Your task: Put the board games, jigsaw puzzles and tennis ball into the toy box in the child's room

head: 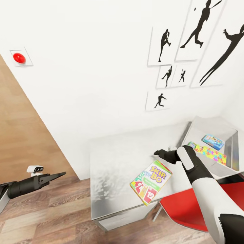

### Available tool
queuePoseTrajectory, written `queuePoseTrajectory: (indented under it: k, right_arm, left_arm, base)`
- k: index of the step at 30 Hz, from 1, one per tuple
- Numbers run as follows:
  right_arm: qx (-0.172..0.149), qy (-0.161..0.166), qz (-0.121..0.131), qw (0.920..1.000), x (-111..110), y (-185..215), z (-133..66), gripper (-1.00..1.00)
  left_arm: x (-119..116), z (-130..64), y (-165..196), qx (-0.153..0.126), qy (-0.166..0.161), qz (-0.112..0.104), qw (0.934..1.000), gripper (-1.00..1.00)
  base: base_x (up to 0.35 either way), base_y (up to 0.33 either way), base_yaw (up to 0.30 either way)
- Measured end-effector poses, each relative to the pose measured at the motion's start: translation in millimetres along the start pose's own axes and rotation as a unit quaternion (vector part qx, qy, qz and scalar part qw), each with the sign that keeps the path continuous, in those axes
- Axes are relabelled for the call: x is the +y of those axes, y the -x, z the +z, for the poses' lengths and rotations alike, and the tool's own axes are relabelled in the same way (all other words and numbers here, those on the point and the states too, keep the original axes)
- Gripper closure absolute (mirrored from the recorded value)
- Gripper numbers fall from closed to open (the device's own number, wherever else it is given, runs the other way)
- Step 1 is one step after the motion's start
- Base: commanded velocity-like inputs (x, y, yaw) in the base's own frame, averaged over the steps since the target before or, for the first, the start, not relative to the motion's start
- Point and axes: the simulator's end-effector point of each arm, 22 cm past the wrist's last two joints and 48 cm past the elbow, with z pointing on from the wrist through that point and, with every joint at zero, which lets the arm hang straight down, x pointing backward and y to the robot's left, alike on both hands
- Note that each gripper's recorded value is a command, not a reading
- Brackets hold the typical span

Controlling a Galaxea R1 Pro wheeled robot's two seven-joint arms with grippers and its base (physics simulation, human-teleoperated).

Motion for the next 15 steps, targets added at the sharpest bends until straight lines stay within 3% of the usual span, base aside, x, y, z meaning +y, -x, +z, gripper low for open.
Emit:
queuePoseTrajectory:
  k: [15]
  right_arm:
    - [-0.004, 0.0, 0.001, 1.0, -0.2, 1.6, 0.8, -1.0]
  left_arm:
    - [0.7, 0.1, -0.4, 0.001, 0.0, -0.002, 1.0, -1.0]
  base:
    - [0.012, 0.001, 0.0]
